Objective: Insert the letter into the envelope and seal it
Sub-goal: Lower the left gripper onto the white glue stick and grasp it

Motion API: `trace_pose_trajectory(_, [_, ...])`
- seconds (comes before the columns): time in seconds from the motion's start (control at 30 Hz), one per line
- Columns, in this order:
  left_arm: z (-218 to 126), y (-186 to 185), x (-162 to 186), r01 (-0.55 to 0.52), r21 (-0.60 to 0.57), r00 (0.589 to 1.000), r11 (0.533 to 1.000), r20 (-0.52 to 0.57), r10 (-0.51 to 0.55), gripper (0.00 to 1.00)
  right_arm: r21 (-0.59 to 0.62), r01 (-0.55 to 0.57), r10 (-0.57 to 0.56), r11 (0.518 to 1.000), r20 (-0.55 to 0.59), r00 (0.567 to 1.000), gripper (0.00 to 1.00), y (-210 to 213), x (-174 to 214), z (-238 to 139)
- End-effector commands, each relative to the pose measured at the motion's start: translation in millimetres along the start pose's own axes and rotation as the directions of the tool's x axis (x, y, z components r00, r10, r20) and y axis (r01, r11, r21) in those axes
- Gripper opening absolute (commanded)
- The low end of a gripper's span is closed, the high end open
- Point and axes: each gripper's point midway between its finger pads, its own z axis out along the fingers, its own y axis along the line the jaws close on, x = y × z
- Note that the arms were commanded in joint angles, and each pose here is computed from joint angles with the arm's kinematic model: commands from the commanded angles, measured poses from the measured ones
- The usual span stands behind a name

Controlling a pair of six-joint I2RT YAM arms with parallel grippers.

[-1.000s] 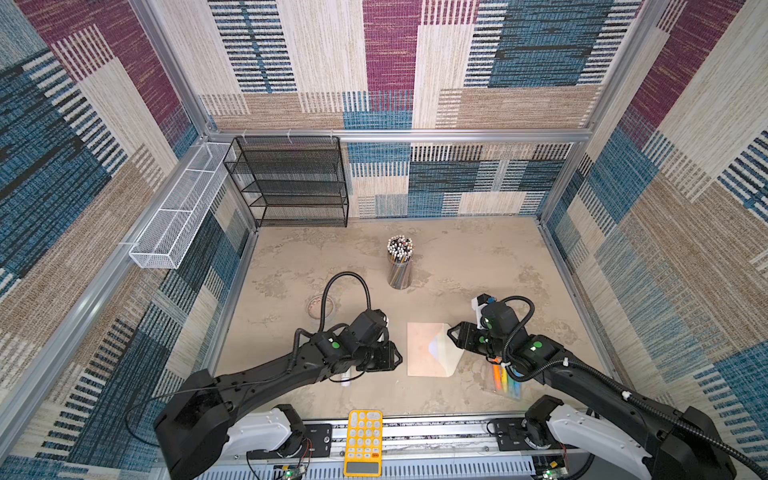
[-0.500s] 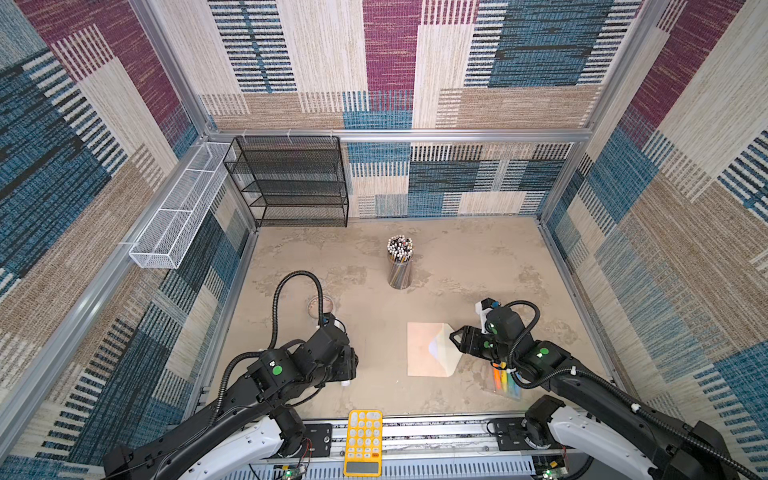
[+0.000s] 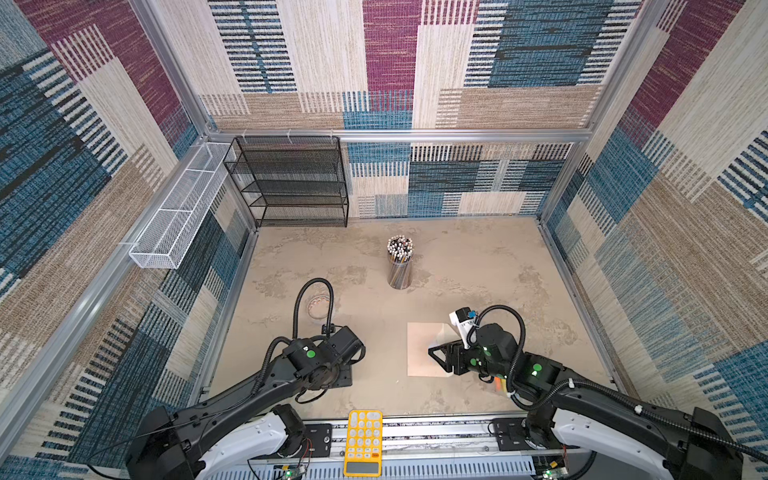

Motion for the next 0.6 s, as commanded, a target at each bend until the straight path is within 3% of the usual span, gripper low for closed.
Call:
trace_pose_trajectory(0.0, [6, -13, -8, -0.003, 0.053, 1.0, 0.999, 0.004, 0.003, 0.57, -0.045, 0.061, -0.057, 0.997, 0.076, 0.995, 0.58, 17, -10, 3])
trace_pose_trajectory(0.2, [14, -20, -16, -0.013, 0.049, 0.999, 0.999, -0.031, 0.014, 0.57, -0.057, 0.103, -0.1, 0.993, 0.048, 0.994, 0.57, 25, 9, 12])
trace_pose_trajectory(0.57, [32, -19, -12, -0.028, -0.012, 0.995, 1.0, -0.096, 0.026, 0.52, -0.067, 0.081, -0.077, 0.994, 0.054, 0.996, 0.57, 23, 14, 11])
